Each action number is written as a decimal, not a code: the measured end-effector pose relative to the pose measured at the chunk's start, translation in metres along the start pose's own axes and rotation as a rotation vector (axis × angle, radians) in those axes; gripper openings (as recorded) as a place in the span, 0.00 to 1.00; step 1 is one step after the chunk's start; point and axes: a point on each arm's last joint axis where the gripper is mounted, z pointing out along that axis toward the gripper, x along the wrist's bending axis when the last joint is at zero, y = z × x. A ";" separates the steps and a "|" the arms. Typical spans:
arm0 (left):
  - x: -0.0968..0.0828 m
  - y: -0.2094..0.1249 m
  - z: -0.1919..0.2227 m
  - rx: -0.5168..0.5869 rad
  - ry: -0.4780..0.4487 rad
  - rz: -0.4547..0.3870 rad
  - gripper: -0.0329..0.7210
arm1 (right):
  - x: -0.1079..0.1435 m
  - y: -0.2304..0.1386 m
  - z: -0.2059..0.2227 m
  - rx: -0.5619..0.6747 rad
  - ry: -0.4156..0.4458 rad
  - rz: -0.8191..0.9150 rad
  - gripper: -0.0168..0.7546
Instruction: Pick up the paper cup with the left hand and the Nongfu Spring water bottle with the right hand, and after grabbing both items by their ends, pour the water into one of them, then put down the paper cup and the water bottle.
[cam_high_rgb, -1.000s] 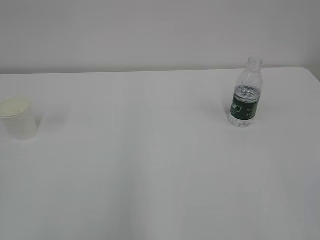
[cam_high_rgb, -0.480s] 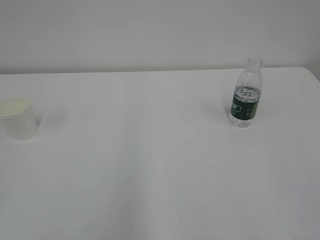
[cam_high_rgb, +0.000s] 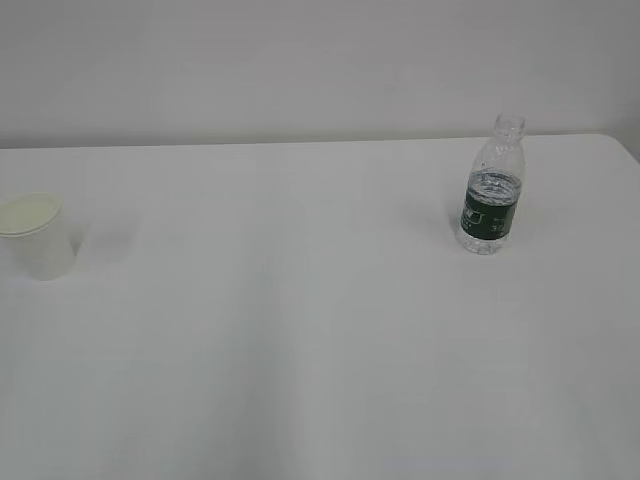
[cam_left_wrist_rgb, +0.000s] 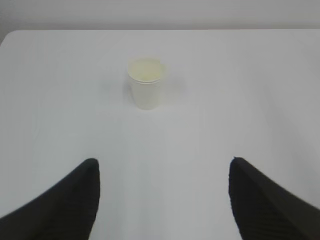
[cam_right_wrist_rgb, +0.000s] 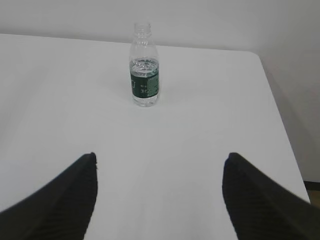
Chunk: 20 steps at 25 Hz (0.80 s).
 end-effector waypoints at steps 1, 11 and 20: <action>0.000 0.002 0.002 -0.005 0.001 0.010 0.81 | 0.000 0.001 0.002 0.005 0.002 0.001 0.79; 0.000 0.009 0.004 -0.053 -0.014 0.028 0.79 | 0.001 0.013 0.006 -0.081 0.017 0.012 0.79; -0.002 0.025 0.028 -0.055 -0.019 0.026 0.79 | 0.001 0.024 0.017 -0.103 0.016 0.001 0.79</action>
